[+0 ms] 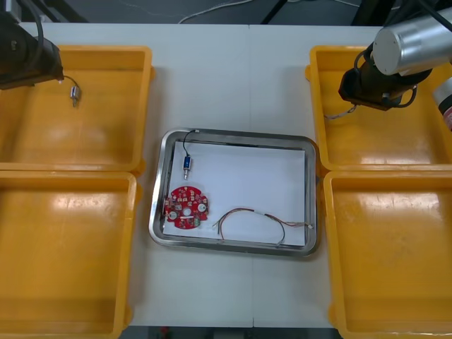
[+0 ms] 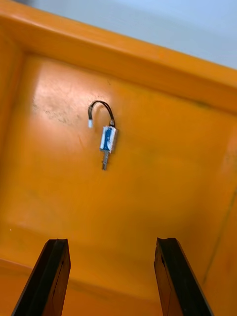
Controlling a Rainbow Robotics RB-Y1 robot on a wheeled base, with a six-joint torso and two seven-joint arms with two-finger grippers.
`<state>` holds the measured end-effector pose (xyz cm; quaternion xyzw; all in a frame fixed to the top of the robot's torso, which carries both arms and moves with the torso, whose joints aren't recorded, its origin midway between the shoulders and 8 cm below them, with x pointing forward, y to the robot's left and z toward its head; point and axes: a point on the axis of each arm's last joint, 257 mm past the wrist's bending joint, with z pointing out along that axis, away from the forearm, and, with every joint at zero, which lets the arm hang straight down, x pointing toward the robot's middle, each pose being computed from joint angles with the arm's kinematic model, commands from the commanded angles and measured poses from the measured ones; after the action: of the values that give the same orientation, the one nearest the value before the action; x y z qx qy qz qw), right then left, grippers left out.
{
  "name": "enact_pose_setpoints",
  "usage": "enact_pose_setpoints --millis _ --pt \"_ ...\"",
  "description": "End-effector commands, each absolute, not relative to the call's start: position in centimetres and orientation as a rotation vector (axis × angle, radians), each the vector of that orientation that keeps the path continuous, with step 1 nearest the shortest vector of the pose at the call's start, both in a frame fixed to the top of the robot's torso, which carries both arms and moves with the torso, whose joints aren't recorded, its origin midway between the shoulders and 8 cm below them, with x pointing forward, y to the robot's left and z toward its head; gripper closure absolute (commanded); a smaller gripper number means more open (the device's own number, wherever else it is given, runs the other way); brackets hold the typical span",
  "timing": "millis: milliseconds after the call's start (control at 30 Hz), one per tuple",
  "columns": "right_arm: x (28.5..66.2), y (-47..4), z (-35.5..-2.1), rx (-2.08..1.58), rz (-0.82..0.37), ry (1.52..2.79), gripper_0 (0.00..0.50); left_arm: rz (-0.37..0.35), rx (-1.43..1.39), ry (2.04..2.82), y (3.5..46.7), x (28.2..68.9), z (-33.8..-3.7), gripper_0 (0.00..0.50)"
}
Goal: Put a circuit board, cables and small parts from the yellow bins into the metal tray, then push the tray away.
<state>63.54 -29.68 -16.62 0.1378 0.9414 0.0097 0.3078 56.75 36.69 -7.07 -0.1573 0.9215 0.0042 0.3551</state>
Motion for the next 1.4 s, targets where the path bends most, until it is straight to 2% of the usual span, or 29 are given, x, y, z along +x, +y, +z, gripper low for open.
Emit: enact_pose_setpoints --millis 33,367,567,700,800,867,900,933,1000,1067,1400 --pt "63.1 -32.8 -13.7 0.305 0.016 2.485 0.5 0.087 -0.384 2.329 40.2 57.6 -6.0 0.0" --pt "61.5 -35.8 -13.2 0.193 0.063 2.511 0.5 0.073 -0.344 2.329 39.8 60.4 -8.5 0.0" --pt "60.7 -38.1 -13.4 0.203 0.045 2.51 0.5 0.073 -0.247 2.351 39.2 62.2 -9.7 0.0" --pt "60.5 -39.3 -13.5 0.222 0.032 2.504 0.478 0.054 -0.213 2.369 38.7 63.3 -9.9 0.0" --pt "60.4 -39.5 -13.6 0.233 0.036 2.504 0.423 0.041 -0.197 2.371 37.6 64.1 -10.3 0.0" --pt "60.4 -39.7 -13.6 0.232 0.029 2.503 0.248 0.037 -0.185 2.352 36.7 65.2 -10.4 0.0" --pt "60.4 -39.7 -13.6 0.232 0.029 2.503 0.197 0.034 -0.185 2.349 36.6 65.4 -10.5 0.0" --pt "60.4 -39.7 -13.6 0.227 0.028 2.502 0.097 0.027 -0.18 2.341 36.2 65.8 -10.5 0.0" --pt "60.5 -39.4 -13.3 0.213 0.03 2.498 0.033 0.016 -0.181 2.335 35.8 66.3 -10.4 0.0" --pt "60.4 -39.1 -13.1 0.198 0.03 2.498 0.0 0.005 -0.182 2.333 35.4 66.9 -10.6 0.0" --pt "59.1 -37.9 -12.2 0.261 0.105 2.535 0.0 -0.007 -0.19 2.329 35.4 67.8 -11.7 0.0"
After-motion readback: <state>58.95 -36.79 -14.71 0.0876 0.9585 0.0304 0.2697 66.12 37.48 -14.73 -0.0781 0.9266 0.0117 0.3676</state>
